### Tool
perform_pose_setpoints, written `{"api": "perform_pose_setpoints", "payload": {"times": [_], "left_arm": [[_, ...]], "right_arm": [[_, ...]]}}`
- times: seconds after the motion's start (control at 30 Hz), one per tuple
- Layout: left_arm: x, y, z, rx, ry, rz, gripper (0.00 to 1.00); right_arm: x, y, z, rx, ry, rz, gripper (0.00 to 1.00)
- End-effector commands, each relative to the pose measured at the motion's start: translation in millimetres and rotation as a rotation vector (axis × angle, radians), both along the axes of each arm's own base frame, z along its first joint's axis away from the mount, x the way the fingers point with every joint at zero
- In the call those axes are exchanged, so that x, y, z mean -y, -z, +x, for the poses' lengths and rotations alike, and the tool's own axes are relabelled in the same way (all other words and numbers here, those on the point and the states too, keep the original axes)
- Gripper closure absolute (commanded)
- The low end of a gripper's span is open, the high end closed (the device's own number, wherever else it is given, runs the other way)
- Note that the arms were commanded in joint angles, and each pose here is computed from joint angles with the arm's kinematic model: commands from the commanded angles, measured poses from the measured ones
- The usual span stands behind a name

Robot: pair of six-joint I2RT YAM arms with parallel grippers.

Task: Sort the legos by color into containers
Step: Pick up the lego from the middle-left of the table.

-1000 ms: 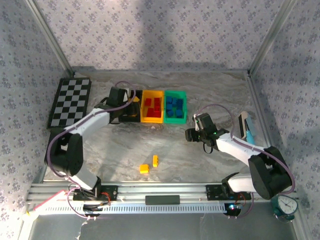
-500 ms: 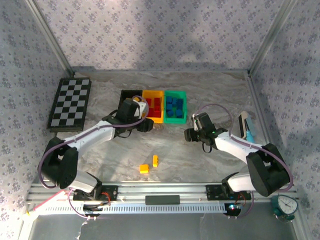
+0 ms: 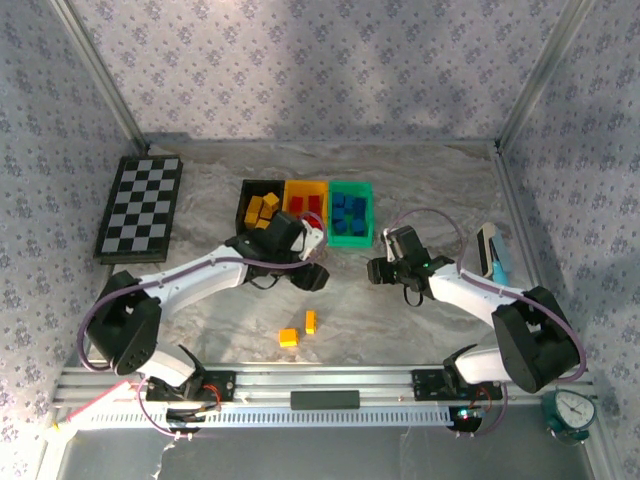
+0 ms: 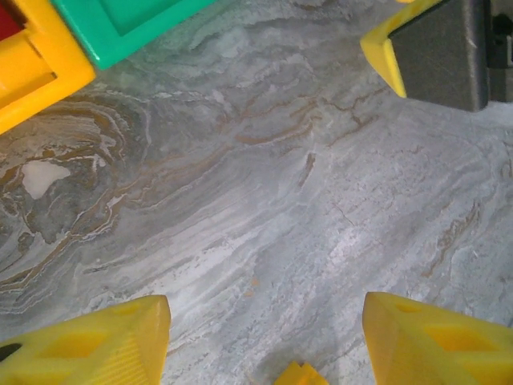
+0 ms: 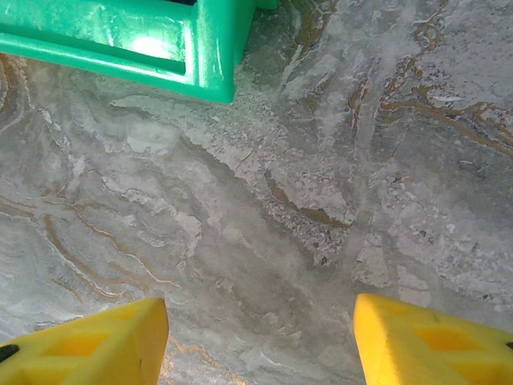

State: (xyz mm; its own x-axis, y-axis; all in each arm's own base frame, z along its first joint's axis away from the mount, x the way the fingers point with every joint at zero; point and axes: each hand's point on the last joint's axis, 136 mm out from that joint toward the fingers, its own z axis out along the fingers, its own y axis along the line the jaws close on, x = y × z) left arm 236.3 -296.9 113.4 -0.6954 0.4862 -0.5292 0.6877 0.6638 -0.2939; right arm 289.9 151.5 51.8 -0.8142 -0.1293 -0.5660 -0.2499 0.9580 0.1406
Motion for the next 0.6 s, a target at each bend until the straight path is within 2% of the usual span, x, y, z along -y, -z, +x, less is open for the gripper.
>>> {"api": "perform_pose_setpoints", "payload": {"times": [0.0,0.2,0.57], "left_arm": [[2,1,-18,-0.060,0.098,0.044,0.36],[6,12,-31,-0.133,0.122,0.106,0.36],[-7,33,-48,-0.161,0.114,0.232,0.37]], "right_arm": [[-4,-8,5,0.012,-0.001,0.007,0.36],[-5,-7,5,0.007,-0.002,0.008,0.36],[-8,-9,4,0.015,-0.011,0.013,0.36]]}}
